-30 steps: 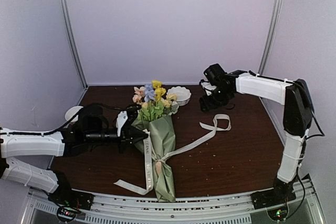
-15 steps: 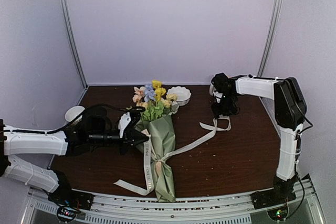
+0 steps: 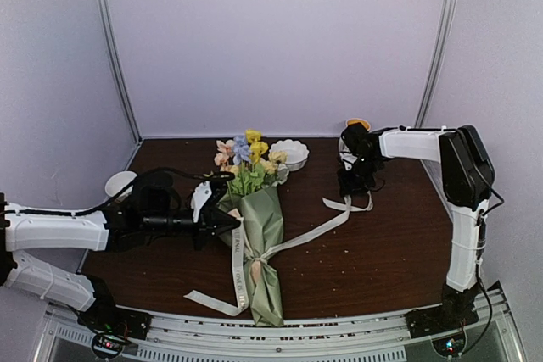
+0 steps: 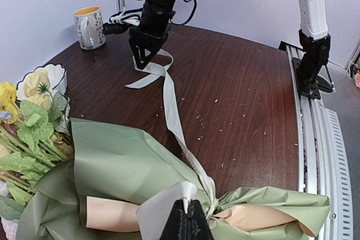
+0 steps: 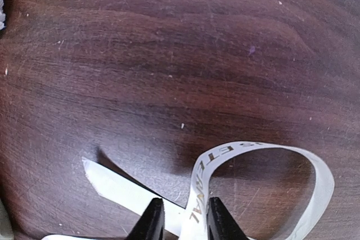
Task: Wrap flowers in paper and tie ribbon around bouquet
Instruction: Cross the half-tied ribbon over the folded bouquet.
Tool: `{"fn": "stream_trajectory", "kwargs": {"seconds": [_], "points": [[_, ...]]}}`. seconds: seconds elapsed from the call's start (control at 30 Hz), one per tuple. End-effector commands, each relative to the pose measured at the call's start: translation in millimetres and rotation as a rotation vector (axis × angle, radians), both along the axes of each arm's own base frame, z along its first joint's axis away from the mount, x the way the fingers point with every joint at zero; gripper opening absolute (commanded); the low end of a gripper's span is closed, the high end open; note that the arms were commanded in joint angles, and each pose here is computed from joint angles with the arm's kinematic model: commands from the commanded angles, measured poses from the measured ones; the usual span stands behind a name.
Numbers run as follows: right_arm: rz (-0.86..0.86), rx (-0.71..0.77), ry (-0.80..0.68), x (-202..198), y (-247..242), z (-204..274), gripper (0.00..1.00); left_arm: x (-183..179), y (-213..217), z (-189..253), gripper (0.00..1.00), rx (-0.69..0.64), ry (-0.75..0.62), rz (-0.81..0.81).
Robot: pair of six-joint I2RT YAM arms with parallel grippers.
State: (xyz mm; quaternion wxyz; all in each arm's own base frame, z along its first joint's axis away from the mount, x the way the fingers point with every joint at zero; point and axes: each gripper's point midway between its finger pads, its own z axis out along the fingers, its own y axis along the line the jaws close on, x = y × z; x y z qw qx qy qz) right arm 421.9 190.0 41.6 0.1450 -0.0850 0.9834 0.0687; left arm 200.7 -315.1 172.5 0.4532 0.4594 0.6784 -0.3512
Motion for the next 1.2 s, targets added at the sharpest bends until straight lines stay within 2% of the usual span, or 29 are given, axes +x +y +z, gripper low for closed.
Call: {"fn": "stream_trajectory", "kwargs": {"seconds": [0.0, 0.1, 0.27, 0.4, 0.53, 0.67, 0.8, 0.9, 0.97, 1.17], "points": [[-0.030, -0.011, -0.030, 8, 0, 10, 0.30, 2, -2, 21, 0.00, -0.042, -0.055, 0.003], [-0.028, -0.002, 0.013, 3, 4, -6, 0.28, 0, 0, 21, 0.00, -0.046, -0.051, 0.003], [0.004, 0.054, 0.002, -1, 14, -1, 0.01, -1, 4, 21, 0.00, -0.037, -0.059, 0.012], [0.070, 0.171, -0.058, 0, 37, 34, 0.00, -1, 4, 20, 0.00, -0.032, -0.062, 0.008], [0.214, 0.372, -0.136, -16, 89, 97, 0.00, 1, 3, 14, 0.00, -0.020, -0.053, 0.018], [0.497, 0.558, -0.258, -72, 176, 191, 0.00, -3, 3, 10, 0.00, -0.020, -0.051, 0.011], [0.780, 0.607, -0.315, -146, 264, 249, 0.00, -4, 5, 7, 0.00, -0.017, -0.073, 0.020], [0.855, 0.678, -0.284, -176, 309, 267, 0.00, -10, 6, 11, 0.00, -0.041, -0.090, 0.004], [0.842, 0.733, -0.284, -179, 327, 272, 0.00, -16, 9, 10, 0.00, -0.058, -0.103, 0.000], [0.764, 0.722, -0.171, -172, 348, 228, 0.00, -24, 17, 10, 0.00, -0.102, -0.114, 0.017]]}}
